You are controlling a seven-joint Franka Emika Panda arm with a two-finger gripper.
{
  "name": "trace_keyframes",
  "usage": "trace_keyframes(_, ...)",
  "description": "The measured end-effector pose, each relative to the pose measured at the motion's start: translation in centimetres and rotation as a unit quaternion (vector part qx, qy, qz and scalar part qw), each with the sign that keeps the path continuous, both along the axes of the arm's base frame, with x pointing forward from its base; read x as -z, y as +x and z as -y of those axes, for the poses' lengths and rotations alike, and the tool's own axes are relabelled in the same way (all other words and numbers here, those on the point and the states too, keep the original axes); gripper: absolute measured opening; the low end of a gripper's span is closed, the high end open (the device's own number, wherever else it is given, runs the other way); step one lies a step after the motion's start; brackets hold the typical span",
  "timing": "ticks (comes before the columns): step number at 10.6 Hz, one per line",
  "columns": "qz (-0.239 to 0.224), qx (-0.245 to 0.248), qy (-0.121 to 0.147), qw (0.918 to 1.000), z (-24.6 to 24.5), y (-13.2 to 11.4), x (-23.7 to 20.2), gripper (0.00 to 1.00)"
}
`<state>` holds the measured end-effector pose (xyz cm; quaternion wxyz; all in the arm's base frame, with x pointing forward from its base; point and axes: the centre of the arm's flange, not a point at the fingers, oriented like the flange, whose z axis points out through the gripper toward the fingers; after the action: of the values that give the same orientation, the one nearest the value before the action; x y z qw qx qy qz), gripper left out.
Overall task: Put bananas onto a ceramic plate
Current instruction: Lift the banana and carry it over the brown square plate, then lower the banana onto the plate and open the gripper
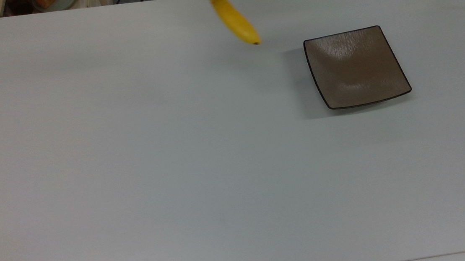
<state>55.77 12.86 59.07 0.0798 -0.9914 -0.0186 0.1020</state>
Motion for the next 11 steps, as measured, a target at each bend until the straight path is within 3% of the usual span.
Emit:
trace_keyframes(3,-0.056,0.049,0.003,0.9972,-8.8,-1.1,4.2,0.33)
trace_keyframes(5,-0.052,0.093,0.002,0.9943,-13.1,-0.9,8.0,0.33)
trace_keyframes(8,-0.028,0.127,0.009,0.9914,-19.5,-2.9,14.0,0.33)
trace_keyframes(11,-0.009,0.142,0.018,0.9897,-21.9,-3.4,17.2,0.33)
